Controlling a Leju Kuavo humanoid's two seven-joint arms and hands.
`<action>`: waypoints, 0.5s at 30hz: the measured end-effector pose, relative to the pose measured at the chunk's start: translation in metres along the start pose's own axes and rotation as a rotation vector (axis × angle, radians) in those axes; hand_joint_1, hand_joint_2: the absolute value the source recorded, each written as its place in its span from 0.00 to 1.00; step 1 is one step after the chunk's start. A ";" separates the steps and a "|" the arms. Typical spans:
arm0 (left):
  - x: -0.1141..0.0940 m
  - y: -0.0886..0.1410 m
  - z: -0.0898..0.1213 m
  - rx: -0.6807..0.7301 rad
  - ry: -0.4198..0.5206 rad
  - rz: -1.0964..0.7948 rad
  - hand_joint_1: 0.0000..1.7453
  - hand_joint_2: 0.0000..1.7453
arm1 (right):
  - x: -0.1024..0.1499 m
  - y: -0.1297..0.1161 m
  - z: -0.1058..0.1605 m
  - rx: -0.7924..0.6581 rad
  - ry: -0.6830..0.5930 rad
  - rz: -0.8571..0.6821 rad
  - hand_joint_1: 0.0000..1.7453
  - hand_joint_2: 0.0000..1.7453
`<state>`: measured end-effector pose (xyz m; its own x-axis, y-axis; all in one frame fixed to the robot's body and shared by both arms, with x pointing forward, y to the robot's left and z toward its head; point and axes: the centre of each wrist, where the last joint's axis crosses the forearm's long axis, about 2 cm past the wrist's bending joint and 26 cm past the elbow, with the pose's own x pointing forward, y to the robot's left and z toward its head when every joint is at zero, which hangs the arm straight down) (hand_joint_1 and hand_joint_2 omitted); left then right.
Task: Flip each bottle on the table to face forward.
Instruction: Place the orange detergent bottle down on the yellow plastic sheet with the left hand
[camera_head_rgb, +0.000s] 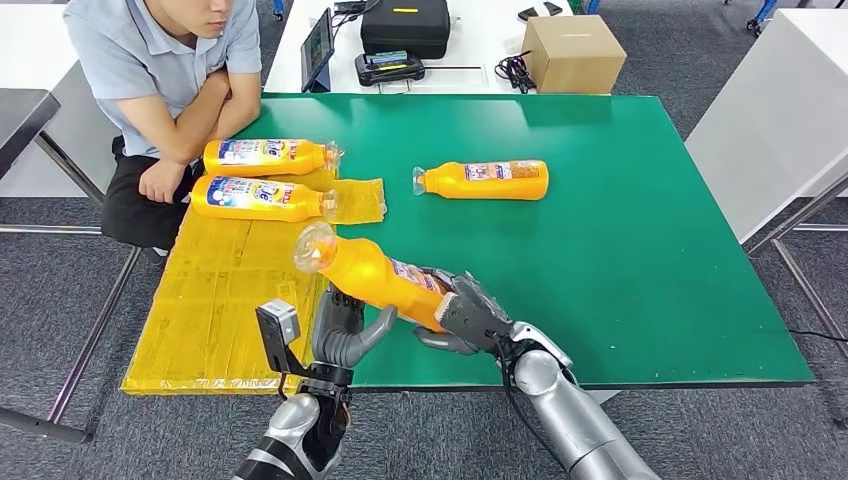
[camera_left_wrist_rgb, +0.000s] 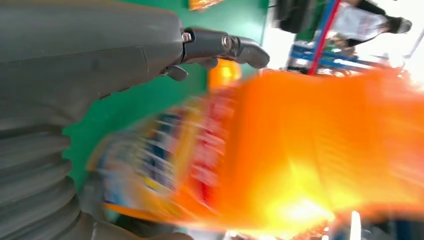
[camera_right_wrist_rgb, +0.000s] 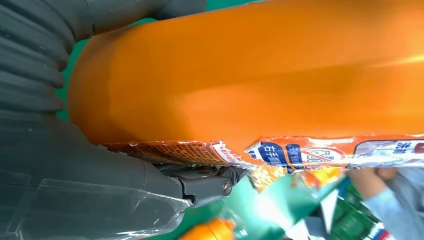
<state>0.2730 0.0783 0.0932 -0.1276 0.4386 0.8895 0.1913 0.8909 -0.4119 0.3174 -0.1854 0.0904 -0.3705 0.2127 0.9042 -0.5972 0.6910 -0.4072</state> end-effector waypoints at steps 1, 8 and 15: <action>0.002 -0.001 -0.001 -0.001 -0.012 -0.005 0.00 1.00 | -0.002 0.001 0.001 0.001 0.008 -0.003 1.00 1.00; 0.009 -0.005 -0.004 -0.011 -0.046 -0.003 0.00 1.00 | -0.011 0.003 0.006 0.003 0.044 -0.009 1.00 1.00; 0.010 -0.006 -0.005 -0.017 -0.043 0.010 0.00 1.00 | -0.014 0.005 0.007 0.008 0.058 -0.011 1.00 1.00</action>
<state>0.2749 0.0767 0.1055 -0.1670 0.4525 0.8760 0.2096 0.8845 -0.4169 0.3144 -0.1900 0.0751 -0.3224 0.2448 0.9144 -0.6071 0.6877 -0.3981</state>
